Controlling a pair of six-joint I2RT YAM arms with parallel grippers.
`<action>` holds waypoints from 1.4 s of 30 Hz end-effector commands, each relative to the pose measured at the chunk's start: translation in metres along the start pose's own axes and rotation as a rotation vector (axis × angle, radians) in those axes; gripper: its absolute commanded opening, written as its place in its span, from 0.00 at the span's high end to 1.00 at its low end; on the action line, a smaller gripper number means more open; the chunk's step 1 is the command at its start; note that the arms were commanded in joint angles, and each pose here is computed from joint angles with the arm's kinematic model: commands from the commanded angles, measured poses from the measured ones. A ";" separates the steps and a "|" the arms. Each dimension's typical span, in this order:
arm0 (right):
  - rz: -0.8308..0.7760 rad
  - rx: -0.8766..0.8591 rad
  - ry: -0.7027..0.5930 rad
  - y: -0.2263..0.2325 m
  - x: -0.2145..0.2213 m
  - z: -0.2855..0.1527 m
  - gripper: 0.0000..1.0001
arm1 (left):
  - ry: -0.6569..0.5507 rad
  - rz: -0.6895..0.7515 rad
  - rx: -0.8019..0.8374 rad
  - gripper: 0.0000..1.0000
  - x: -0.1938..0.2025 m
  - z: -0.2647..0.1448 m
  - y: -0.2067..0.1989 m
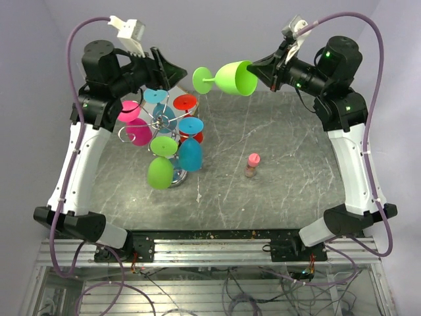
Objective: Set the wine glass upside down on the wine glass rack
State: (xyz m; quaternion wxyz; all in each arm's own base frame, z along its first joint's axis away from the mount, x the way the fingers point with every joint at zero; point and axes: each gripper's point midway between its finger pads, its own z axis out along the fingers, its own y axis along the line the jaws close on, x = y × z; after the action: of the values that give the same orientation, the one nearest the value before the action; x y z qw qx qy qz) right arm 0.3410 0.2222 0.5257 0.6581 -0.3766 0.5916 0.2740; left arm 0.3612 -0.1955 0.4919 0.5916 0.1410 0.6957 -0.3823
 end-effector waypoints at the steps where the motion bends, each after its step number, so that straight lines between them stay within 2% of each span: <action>1: -0.026 -0.028 -0.063 0.015 -0.025 0.000 1.00 | -0.019 -0.031 0.047 0.26 -0.005 0.014 -0.015; 8: -0.021 -0.032 -0.068 0.019 -0.027 0.000 1.00 | 0.049 -0.120 0.106 0.33 0.021 0.031 -0.022; 15: -0.031 -0.024 -0.072 0.019 -0.029 -0.003 1.00 | 0.088 -0.125 0.121 0.48 0.033 0.033 -0.026; 25: -0.036 -0.020 -0.081 0.022 -0.031 -0.007 1.00 | 0.119 -0.151 0.137 0.56 0.046 0.035 -0.029; 42: -0.027 -0.036 -0.086 0.027 -0.029 -0.010 1.00 | 0.126 -0.215 0.267 0.92 0.053 0.037 -0.047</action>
State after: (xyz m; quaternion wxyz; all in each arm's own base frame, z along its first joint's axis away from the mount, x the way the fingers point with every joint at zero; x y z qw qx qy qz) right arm 0.3232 0.2332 0.5311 0.6604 -0.3838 0.5785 0.2862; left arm 0.3562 -0.2578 0.4454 0.4800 0.1435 0.7123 -0.4915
